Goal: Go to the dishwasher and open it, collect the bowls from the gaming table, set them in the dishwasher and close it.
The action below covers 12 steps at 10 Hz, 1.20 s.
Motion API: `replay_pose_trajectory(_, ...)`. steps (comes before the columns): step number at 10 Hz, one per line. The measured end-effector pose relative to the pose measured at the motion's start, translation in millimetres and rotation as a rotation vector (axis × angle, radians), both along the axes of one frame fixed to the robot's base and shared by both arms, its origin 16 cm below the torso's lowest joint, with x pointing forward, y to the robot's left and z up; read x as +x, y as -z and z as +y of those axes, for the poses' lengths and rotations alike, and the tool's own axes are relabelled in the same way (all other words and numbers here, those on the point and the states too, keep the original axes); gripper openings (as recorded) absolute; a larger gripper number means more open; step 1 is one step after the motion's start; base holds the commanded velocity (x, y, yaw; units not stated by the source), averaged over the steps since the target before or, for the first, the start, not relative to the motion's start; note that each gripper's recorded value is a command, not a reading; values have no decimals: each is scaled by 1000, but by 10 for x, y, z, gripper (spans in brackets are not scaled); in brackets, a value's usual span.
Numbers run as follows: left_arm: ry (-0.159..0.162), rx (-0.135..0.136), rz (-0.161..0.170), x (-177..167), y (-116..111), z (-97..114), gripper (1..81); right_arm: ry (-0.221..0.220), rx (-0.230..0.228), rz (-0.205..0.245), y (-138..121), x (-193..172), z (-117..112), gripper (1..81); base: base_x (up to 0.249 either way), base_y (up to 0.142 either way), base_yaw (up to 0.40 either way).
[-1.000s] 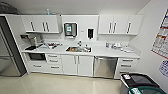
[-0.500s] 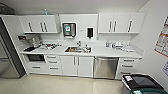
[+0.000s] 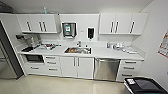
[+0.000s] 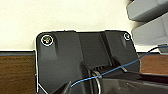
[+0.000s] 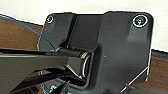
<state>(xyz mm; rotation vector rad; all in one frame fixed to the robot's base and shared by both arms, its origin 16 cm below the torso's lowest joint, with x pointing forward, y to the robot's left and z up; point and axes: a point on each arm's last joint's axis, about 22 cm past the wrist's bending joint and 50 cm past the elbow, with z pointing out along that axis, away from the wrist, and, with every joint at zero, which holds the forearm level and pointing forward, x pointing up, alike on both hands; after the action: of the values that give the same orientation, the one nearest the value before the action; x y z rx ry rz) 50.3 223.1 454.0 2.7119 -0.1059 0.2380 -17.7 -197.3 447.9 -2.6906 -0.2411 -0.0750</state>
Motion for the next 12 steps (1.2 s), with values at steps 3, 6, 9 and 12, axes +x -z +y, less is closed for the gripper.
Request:
replay_pose_trajectory(3,-2,11,2,-14,13,66,811,3,-24,4,24,-26,-148,811,107,0,0)
replay_pose_trajectory(6,-6,65,0,-4,98,260,811,5,-66,-5,90,29,-313,811,93,0,0)
replay_pose_trajectory(9,-8,90,1,0,166,241,811,5,-130,-3,203,26,-445,811,87,0,0)
replay_pose_trajectory(12,-8,99,0,4,169,302,811,5,-167,-4,261,26,-483,811,87,0,0)
